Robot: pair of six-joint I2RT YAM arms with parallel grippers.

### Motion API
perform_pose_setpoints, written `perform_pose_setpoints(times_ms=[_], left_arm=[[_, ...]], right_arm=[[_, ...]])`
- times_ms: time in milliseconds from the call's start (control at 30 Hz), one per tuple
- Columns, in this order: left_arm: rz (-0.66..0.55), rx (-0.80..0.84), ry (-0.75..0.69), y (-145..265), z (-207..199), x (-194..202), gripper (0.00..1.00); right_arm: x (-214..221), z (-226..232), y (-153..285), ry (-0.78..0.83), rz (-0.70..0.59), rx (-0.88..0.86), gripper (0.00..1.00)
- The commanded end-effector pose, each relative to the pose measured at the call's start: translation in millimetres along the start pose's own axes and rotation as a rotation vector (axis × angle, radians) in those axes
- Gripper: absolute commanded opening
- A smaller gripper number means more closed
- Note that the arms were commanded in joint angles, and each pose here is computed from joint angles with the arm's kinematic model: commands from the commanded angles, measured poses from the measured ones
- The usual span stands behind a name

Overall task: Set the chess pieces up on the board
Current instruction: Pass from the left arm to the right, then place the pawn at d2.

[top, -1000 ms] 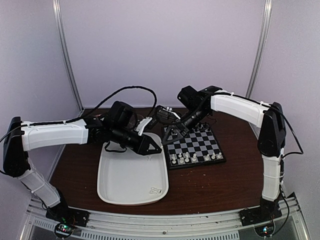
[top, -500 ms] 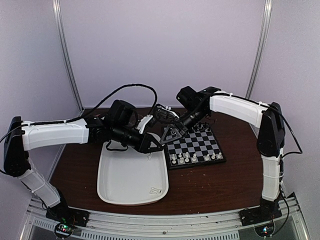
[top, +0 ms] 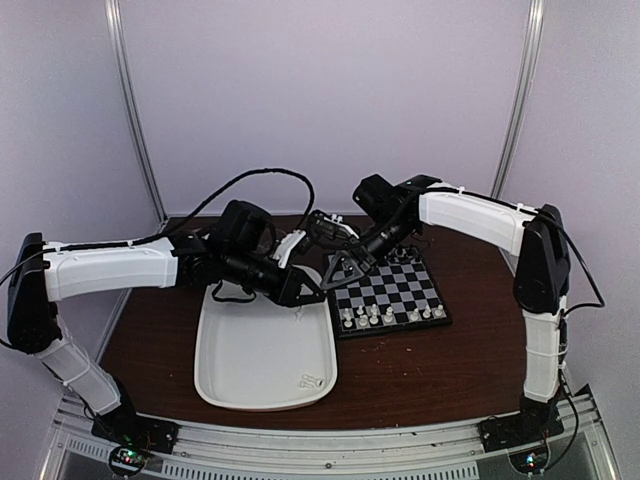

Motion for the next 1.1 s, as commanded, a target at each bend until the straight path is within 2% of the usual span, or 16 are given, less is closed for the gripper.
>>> perform_pose_setpoints(times_ms=[0, 233, 367, 433, 533, 567, 633, 900, 1067], left_arm=[[-0.060, -0.006, -0.043, 6, -5, -17, 0.09], [-0.059, -0.005, -0.043, 5, -5, -17, 0.09], [-0.056, -0.019, -0.042, 5, -3, -16, 0.10], [-0.048, -0.039, -0.044, 5, 0, -14, 0.20], [-0.032, -0.089, -0.057, 6, 8, -8, 0.40], [-0.022, -0.106, -0.062, 7, 10, -6, 0.54], [-0.008, -0.128, -0.082, 11, 12, -1, 0.72], [0.023, -0.208, -0.099, 21, 22, 14, 0.77], [0.032, -0.216, -0.094, 17, 25, 15, 0.77]], right_arm=[[6, -1, -4, 0.001, 0.020, 0.000, 0.22], [7, -2, -4, 0.003, 0.021, 0.006, 0.14], [7, -5, -4, 0.011, 0.022, 0.027, 0.06], [8, -7, -3, 0.017, 0.027, 0.051, 0.05], [8, -14, 4, 0.050, 0.036, 0.129, 0.03], [7, -17, 10, 0.063, 0.036, 0.169, 0.03], [7, -27, 24, 0.085, 0.032, 0.267, 0.03], [21, -82, 95, 0.130, 0.009, 0.693, 0.03], [36, -112, 112, 0.153, 0.036, 0.892, 0.04]])
Point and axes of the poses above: each gripper's point midway between its finger pads, its own y axis back along the fingers, its own z axis along the line the jaws close on, x = y × z, the point moved 3 cm from there along y, back along the fingers, and after that the axes turned 7 degrees about -y, right-handed, at the moved point
